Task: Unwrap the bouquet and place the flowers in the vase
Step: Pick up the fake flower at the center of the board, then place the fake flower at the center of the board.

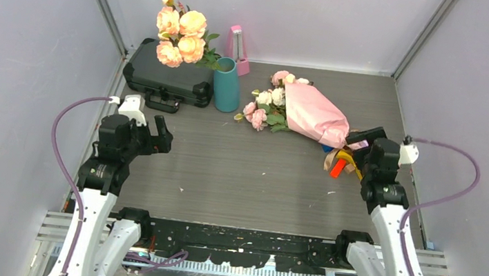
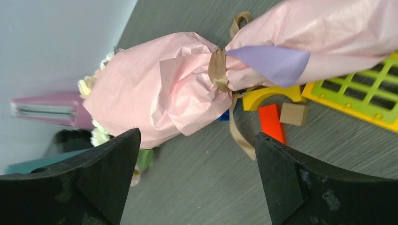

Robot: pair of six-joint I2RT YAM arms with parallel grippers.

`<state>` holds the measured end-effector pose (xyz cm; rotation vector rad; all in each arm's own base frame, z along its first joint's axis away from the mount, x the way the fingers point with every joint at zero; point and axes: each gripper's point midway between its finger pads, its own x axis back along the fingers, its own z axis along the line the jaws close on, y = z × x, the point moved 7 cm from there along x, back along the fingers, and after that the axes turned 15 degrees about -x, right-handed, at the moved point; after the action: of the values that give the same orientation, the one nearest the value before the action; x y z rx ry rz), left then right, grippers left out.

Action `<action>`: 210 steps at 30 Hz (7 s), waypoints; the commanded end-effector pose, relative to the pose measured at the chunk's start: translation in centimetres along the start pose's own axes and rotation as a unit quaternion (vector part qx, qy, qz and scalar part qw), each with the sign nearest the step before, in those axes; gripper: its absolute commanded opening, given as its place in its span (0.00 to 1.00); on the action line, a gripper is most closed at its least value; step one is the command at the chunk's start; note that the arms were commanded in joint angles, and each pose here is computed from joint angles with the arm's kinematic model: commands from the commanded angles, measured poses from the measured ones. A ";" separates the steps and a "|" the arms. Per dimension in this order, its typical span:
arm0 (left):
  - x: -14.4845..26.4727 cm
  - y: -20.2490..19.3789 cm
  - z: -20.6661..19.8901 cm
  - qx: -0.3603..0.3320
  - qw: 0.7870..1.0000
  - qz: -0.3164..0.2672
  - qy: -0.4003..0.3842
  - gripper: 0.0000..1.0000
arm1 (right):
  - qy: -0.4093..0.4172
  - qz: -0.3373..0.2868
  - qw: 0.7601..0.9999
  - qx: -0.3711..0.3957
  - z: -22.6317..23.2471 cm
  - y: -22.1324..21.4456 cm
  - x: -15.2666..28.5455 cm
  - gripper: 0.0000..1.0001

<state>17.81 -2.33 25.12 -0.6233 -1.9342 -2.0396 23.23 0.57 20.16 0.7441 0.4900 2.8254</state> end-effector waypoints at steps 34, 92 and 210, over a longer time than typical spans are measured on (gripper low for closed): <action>-0.3 0.9 -1.7 -0.033 0.998 -0.016 -0.044 0.98 | -0.076 0.157 0.714 0.678 2.7 3.3 -8.3 0.99; -0.1 0.9 -2.6 -0.039 0.996 -0.022 -0.072 0.99 | -0.020 0.195 0.719 0.667 5.3 -0.8 -11.2 0.00; 1.2 11.0 -28.3 0.117 0.863 -0.121 -0.477 0.00 | 0.553 0.481 0.657 0.178 11.1 -7.2 16.4 0.11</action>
<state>17.76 -31.14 35.11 -1.6328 -2.8568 -1.6271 16.45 14.48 32.02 -0.9798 0.8320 4.1167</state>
